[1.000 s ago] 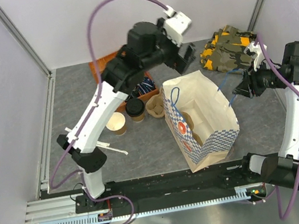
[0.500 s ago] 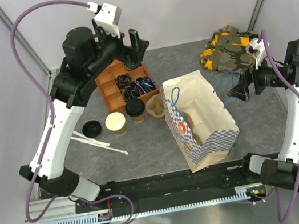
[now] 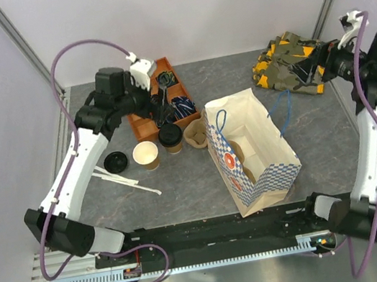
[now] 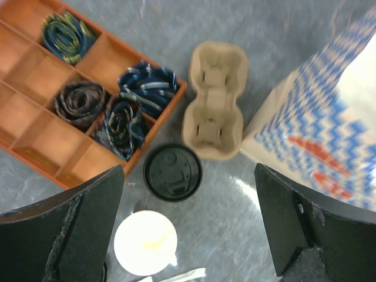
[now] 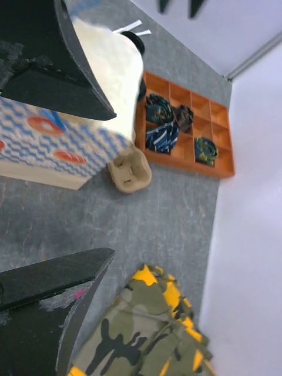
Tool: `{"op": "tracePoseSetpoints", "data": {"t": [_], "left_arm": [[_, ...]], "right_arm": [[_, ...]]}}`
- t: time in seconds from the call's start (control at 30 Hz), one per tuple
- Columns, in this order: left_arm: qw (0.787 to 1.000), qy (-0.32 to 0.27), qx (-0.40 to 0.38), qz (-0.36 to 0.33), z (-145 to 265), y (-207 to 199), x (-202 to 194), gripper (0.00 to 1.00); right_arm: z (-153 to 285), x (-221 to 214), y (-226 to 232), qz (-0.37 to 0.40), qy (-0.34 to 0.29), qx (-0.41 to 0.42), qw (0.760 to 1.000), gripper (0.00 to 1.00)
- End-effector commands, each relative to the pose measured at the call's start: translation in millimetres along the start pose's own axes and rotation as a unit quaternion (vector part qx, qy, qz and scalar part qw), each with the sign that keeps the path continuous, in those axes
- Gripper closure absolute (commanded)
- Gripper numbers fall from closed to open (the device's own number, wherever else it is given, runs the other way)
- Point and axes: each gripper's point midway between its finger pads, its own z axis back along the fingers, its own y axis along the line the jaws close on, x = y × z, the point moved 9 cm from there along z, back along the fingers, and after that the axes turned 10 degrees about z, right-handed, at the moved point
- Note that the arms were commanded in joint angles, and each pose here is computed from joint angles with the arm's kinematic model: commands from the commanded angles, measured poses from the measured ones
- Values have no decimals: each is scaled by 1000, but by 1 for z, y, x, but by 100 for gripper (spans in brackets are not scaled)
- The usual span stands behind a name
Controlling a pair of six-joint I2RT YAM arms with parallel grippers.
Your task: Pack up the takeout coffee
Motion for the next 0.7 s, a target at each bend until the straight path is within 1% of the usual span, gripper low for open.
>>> {"op": "tracePoseSetpoints", "data": {"t": [0.0,0.03,0.07,0.13,0.23,0.27,0.3,0.47,0.6,0.67], "left_arm": [[993,-51,-35,-97,16,2,-11,0],[993,-36,-35,-104,12,5,-23,0],[991,-34,-36,-127,13,7,-26,0],[989,-20,-32,-140,13,11,-36,0],[987,-5,-39,-154,13,14,-42,0],[986,-4,-45,-163,13,13,-42,0],[985,0,-56,-165,12,12,-44,0],[982,36,-73,-170,-1,18,-54,0],[981,38,-91,-164,-6,18,-43,2],[982,42,-90,-162,-10,19,-42,5]], "right_arm": [[-28,-9,-39,-46,25,-34,998,2],[-30,-9,-41,-45,27,-28,998,2],[-34,-13,-46,-45,34,-25,998,2],[-37,-15,-51,-42,39,-23,998,2],[-44,-24,-59,-43,52,-23,997,2],[-46,-29,-62,-54,62,-23,996,2],[-48,-33,-65,-38,69,-22,997,2],[-54,-49,-72,-40,102,-14,994,2],[-60,-46,-74,-20,106,2,994,2],[-65,-48,-76,-11,109,12,994,2]]}}
